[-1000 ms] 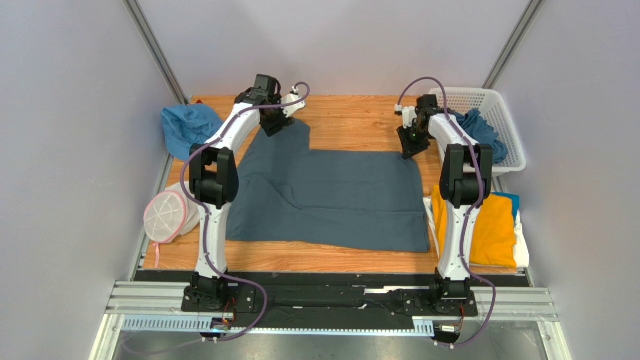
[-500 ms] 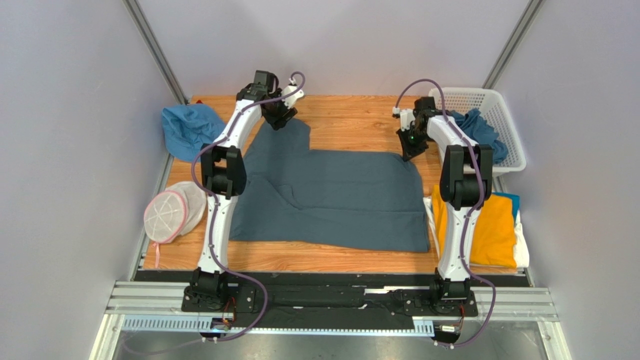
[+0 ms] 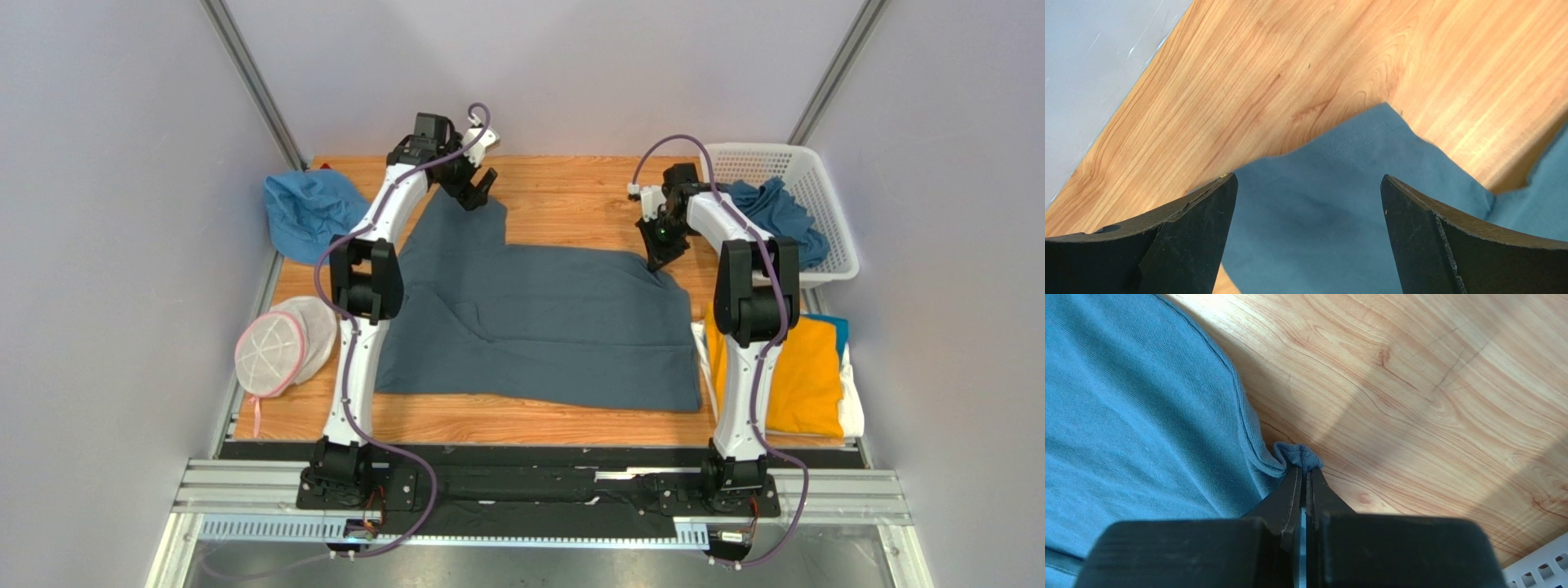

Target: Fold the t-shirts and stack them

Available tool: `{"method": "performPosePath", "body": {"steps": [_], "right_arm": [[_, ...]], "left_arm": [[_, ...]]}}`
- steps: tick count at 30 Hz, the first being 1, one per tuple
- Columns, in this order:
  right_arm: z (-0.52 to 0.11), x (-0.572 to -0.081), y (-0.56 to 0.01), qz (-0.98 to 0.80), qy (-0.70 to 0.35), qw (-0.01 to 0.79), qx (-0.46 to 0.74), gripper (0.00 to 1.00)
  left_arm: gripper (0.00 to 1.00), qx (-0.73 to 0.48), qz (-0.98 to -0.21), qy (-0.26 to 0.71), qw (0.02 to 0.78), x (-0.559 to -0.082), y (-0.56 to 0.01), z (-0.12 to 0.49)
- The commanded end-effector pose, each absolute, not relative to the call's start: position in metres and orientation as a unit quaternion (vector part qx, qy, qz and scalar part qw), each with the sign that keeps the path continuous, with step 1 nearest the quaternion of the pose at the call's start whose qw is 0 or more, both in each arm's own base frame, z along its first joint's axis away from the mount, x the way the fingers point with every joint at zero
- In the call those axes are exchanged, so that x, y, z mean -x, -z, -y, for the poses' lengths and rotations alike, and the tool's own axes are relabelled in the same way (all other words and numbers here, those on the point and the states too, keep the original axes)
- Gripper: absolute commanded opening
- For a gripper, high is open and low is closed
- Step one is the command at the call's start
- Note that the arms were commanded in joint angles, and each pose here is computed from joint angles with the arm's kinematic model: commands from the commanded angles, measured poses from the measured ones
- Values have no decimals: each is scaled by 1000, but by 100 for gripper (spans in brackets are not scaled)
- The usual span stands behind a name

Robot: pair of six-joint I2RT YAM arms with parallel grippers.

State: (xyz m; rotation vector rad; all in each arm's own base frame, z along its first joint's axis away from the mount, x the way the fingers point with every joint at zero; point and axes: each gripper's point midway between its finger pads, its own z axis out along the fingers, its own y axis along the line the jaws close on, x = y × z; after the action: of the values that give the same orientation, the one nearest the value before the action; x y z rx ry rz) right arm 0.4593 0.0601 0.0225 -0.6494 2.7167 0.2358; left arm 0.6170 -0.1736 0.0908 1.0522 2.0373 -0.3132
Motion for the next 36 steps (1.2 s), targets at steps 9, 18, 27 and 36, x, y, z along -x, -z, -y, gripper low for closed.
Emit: {"method": "performPosePath", "body": {"steps": [9, 18, 27, 36], "right_arm": [[-70, -431, -15, -959, -99, 126, 234, 0], [-75, -426, -17, -957, -108, 127, 239, 0], [-75, -418, -18, -955, -113, 129, 244, 0], [-74, -408, -10, -956, -115, 117, 245, 0]], "left_arm": [[99, -476, -772, 89, 412, -625, -84, 209], [73, -530, -760, 51, 373, -616, -58, 212], [49, -552, -755, 22, 352, -615, -43, 204], [0, -552, -754, 3, 356, -617, -44, 204]]}}
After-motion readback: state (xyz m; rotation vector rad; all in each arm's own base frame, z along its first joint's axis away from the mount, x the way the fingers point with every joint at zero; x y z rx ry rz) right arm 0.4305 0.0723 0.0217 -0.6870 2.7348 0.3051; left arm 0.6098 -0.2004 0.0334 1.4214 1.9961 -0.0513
